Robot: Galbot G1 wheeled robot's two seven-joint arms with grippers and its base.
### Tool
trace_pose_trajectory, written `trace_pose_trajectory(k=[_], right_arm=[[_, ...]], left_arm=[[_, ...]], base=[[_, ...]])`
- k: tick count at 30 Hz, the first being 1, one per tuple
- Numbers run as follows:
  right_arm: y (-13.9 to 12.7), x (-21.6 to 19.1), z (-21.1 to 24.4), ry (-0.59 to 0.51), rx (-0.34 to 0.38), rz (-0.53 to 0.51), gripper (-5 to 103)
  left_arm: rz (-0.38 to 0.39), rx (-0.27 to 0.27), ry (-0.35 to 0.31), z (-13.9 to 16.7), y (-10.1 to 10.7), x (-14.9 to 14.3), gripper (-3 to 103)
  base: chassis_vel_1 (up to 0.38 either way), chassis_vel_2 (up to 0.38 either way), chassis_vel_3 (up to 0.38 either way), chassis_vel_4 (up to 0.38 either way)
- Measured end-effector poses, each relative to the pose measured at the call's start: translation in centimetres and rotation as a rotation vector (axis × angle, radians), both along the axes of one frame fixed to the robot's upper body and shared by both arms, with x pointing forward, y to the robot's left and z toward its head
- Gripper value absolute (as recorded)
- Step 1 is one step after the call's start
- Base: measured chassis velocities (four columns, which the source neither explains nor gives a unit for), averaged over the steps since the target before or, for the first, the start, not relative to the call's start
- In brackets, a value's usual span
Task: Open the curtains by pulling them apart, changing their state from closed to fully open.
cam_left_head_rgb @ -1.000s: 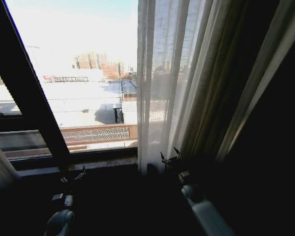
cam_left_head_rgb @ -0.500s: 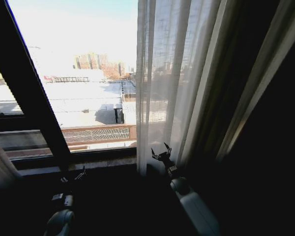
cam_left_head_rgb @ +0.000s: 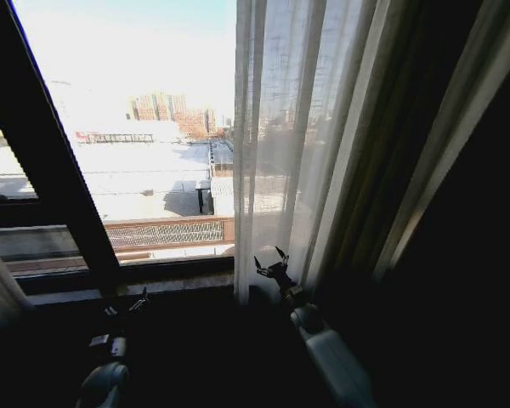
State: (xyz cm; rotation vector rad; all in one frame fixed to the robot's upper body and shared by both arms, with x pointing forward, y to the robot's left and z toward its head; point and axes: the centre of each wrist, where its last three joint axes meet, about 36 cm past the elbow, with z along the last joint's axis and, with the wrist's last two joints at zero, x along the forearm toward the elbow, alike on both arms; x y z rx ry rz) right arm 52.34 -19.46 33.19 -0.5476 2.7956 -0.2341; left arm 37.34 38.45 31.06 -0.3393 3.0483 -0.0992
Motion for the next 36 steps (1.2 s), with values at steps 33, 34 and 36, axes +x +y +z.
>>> trace_pose_trajectory(k=[33,34,36], right_arm=[[1.9,-3.1,-0.8,-0.02,0.07,0.074,100],[1.9,-3.1,-0.8,-0.026,0.072,0.074,100],[2.0,-3.2,-0.7,-0.031,0.076,0.075,100]], left_arm=[[0.0,0.0,0.0,0.0,0.0,0.0,100],[0.0,0.0,0.0,0.0,0.0,0.0,100],[0.0,0.0,0.0,0.0,0.0,0.0,100]], base=[[-0.058,0.028,0.06,-0.03],[0.0,0.0,0.0,0.0],[0.0,0.0,0.0,0.0]])
